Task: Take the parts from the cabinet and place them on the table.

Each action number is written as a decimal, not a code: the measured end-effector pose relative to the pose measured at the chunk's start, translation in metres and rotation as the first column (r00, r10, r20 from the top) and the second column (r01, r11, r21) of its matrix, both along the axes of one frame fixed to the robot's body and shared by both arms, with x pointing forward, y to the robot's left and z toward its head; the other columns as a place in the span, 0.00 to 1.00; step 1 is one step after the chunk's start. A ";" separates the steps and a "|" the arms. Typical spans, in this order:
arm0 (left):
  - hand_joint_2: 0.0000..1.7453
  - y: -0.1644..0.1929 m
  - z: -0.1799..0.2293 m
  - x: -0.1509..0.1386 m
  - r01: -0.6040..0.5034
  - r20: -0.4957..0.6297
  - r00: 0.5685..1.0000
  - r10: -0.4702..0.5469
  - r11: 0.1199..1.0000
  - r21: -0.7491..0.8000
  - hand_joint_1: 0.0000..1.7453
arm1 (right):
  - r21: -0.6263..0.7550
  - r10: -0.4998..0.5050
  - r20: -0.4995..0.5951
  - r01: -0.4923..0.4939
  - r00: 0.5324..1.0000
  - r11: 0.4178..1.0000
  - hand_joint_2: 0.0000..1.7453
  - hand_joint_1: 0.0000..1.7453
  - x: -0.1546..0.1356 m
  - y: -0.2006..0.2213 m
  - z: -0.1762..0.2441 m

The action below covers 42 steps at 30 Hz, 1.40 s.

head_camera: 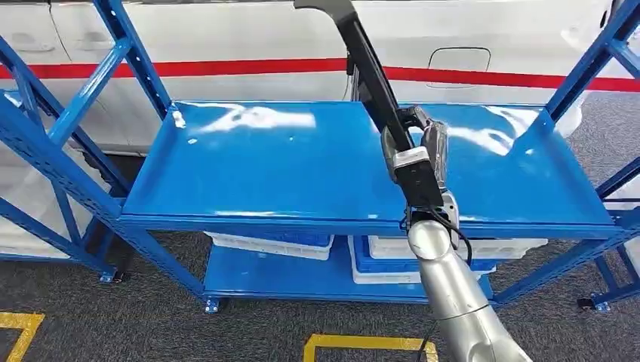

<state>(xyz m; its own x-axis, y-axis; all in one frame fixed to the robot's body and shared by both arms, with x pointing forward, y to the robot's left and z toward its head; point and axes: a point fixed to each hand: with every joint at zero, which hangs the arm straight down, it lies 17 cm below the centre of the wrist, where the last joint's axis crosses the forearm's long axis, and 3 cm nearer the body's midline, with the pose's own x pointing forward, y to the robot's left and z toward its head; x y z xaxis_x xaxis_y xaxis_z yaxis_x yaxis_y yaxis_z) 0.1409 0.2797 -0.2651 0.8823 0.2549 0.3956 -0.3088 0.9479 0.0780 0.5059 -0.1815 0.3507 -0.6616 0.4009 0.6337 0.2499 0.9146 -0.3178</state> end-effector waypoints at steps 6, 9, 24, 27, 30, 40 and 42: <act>1.00 -0.003 0.000 -0.001 0.024 0.002 1.000 -0.024 1.000 -0.005 0.00 | -0.012 -0.006 -0.019 0.006 1.000 1.000 1.00 1.00 -0.002 0.004 -0.010; 1.00 -0.003 0.000 0.001 0.042 0.004 0.999 -0.042 0.999 0.001 0.00 | -0.017 -0.020 -0.021 0.020 1.000 1.000 1.00 1.00 -0.006 0.000 -0.013; 1.00 -0.005 0.000 0.000 0.061 -0.006 0.998 -0.061 0.998 0.004 0.00 | -0.042 -0.063 -0.050 0.061 0.997 0.997 1.00 1.00 -0.022 -0.018 -0.031; 1.00 -0.006 0.000 0.000 0.061 -0.005 0.998 -0.061 0.998 0.003 0.00 | -0.038 -0.062 -0.044 0.060 0.997 0.997 1.00 1.00 -0.024 -0.017 -0.027; 1.00 -0.004 -0.001 -0.001 0.061 -0.008 0.998 -0.061 0.998 0.005 0.00 | -0.039 -0.061 -0.050 0.059 0.997 0.998 1.00 1.00 -0.024 -0.016 -0.030; 1.00 -0.003 -0.003 -0.008 0.044 -0.031 0.999 -0.044 0.999 0.011 0.00 | -0.051 -0.044 -0.074 0.040 0.996 0.998 1.00 1.00 -0.025 -0.006 -0.033; 1.00 -0.003 -0.002 -0.008 0.045 -0.030 0.999 -0.044 0.999 0.010 0.00 | -0.046 -0.044 -0.065 0.041 0.997 0.998 1.00 1.00 -0.027 -0.005 -0.029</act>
